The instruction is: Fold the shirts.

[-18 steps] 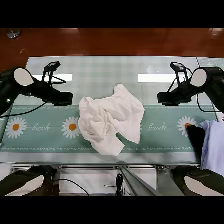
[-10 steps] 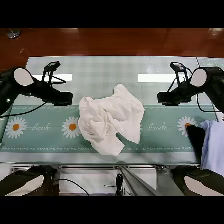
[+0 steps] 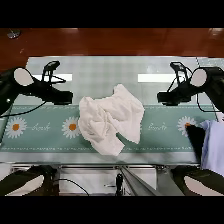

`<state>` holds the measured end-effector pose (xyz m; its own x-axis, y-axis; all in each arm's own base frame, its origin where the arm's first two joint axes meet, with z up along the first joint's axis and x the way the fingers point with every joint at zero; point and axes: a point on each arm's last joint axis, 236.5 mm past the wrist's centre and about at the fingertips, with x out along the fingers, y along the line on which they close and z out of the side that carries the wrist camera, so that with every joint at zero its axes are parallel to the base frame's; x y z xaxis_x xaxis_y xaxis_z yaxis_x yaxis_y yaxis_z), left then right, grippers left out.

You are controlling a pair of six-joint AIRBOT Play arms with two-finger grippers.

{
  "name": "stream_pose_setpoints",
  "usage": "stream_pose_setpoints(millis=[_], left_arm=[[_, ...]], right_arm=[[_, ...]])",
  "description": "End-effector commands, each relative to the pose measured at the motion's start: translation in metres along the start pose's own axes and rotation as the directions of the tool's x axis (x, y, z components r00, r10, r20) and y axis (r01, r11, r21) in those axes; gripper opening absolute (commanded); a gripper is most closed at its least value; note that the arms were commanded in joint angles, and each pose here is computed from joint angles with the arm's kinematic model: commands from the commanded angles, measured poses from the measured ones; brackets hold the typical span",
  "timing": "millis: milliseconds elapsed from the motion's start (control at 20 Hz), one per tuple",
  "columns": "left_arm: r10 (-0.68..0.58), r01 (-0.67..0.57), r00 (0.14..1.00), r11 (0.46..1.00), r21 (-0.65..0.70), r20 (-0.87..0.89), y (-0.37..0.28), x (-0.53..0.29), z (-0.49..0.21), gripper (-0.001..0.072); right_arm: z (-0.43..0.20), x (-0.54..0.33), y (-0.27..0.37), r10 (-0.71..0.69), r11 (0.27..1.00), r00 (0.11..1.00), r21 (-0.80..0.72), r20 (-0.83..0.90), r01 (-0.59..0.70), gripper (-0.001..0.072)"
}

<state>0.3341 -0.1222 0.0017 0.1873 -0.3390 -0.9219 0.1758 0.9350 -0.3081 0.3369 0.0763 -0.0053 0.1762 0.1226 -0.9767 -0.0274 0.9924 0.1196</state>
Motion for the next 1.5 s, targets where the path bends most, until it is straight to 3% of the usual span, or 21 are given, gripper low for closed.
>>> stream_pose_setpoints(millis=[0,100,150,200,250,400,500,650,800,950,1100,1450], left_arm=[[0.006,-0.006,0.998,1.0,-0.001,0.07,0.002,0.0,0.017,0.003],[0.01,-0.009,0.995,1.0,-0.005,0.096,0.004,0.002,0.024,0.0032],[0.011,-0.01,0.996,1.0,-0.008,0.093,0.005,0.005,0.025,0.0129],[0.011,-0.01,0.996,1.0,-0.012,0.084,0.005,0.008,0.024,0.0502],[0.011,-0.007,0.997,0.999,-0.053,0.077,0.006,0.011,0.023,0.0707],[0.008,-0.004,0.999,0.997,-0.078,0.047,0.009,-0.004,0.022,0.0705],[0.001,-0.003,1.0,0.996,-0.089,-0.018,0.018,-0.01,0.0,0.0705],[-0.174,0.164,0.982,0.978,-0.131,-0.072,-0.005,0.004,-0.049,0.0705],[-0.391,0.375,0.919,0.908,-0.189,-0.055,-0.037,0.018,-0.098,0.0705],[-0.522,0.522,0.85,0.815,-0.251,0.072,-0.057,0.03,-0.101,0.0704],[-0.535,0.556,0.83,0.776,-0.298,0.158,-0.064,0.046,-0.084,0.0705],[-0.475,0.5,0.866,0.826,-0.26,0.157,-0.083,0.094,-0.038,0.0694]], right_arm=[[-0.001,0.0,-0.001,-0.005,1.0,1.0,-0.008,-0.005,0.005,0.002],[0.001,0.001,-0.001,-0.003,1.0,1.0,-0.01,0.007,0.003,0.002],[0.003,0.003,-0.001,-0.003,1.0,1.0,-0.007,0.016,0.003,0.0024],[0.005,0.006,-0.001,-0.003,1.0,1.0,0.001,0.028,0.003,0.0206],[0.006,0.008,-0.003,-0.01,1.0,0.999,-0.001,0.032,0.01,0.0614],[0.007,0.0,-0.041,-0.132,0.991,0.99,-0.016,0.044,0.132,0.062],[0.005,-0.011,-0.08,-0.163,0.982,0.984,0.102,0.07,0.156,0.062],[-0.019,-0.005,-0.113,-0.071,0.939,0.985,0.345,0.156,0.013,0.0619],[-0.06,0.017,-0.1,0.107,0.872,0.97,0.448,0.216,-0.196,0.0618],[-0.079,0.035,-0.067,0.249,0.831,0.943,0.451,0.22,-0.325,0.0617],[-0.08,0.04,-0.042,0.285,0.856,0.937,0.387,0.201,-0.344,0.0617],[-0.081,0.044,0.006,0.327,0.889,0.931,0.281,0.164,-0.362,0.0617]])
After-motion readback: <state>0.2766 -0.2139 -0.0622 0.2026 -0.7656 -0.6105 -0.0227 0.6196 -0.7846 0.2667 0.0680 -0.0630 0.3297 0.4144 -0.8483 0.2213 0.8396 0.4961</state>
